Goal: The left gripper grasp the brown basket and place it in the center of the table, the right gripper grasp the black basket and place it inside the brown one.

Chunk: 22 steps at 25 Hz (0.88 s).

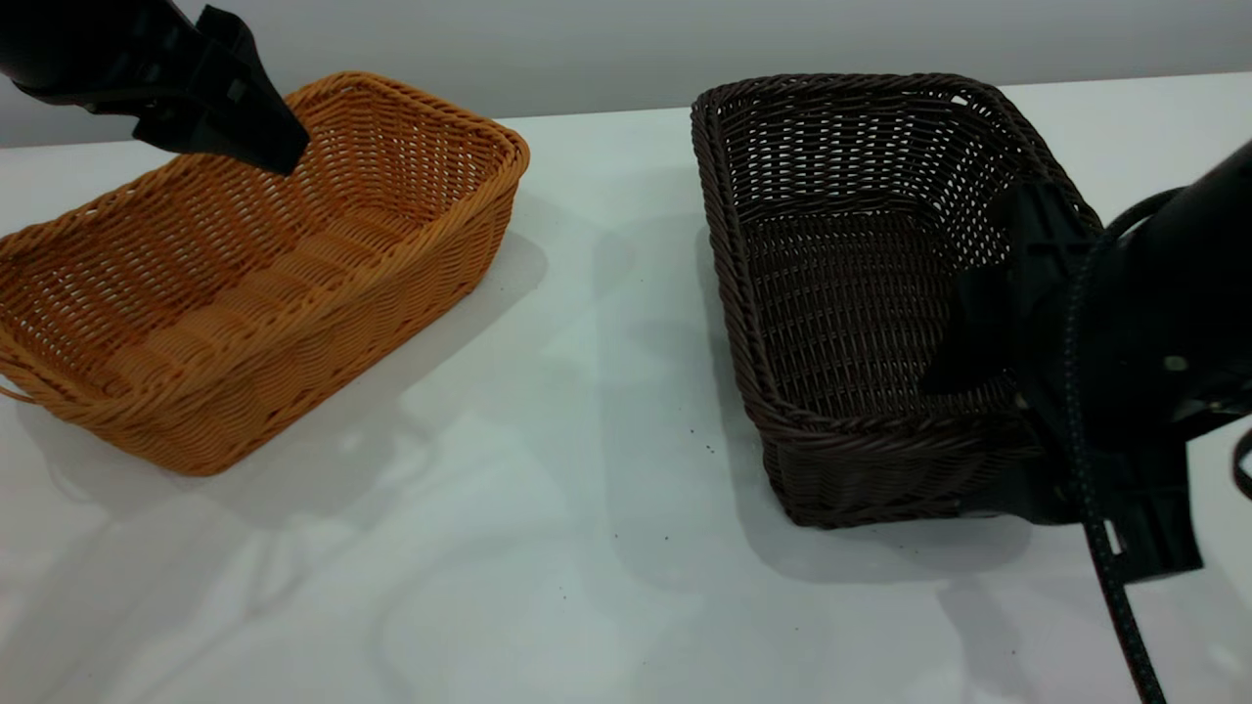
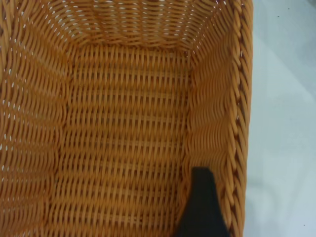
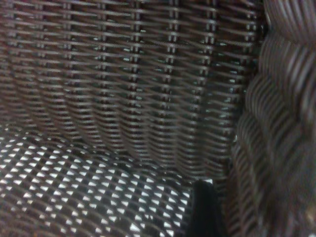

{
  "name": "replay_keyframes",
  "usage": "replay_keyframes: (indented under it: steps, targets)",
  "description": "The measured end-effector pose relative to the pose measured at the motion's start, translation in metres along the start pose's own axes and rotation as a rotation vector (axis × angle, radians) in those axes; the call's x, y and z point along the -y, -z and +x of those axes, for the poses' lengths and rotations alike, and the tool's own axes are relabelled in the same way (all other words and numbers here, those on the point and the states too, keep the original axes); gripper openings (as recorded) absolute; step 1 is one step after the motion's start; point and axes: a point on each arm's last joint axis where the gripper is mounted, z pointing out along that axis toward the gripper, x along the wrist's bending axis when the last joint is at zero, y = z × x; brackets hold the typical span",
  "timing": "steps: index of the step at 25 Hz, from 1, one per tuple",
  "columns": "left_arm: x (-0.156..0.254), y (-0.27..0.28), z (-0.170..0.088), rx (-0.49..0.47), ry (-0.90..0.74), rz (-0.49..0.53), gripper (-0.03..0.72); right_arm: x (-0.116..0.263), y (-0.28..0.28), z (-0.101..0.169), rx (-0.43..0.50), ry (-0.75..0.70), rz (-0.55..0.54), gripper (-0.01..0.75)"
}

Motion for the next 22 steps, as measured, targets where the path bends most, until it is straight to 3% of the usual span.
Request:
replay_keyframes:
  steps: [6,12,22]
  targets:
    - [0.0,0.0,0.0,0.001,0.0,0.001,0.49,0.0,-0.013,0.013,-0.041,-0.003,-0.058,0.467]
    - [0.0,0.0,0.0,0.001,0.001,0.001,0.49,-0.002,-0.027,0.007,0.016,-0.028,-0.068,0.467]
    - [0.001,0.0,-0.001,0.006,0.001,0.007,0.49,-0.011,-0.039,0.001,0.031,-0.027,-0.142,0.452]
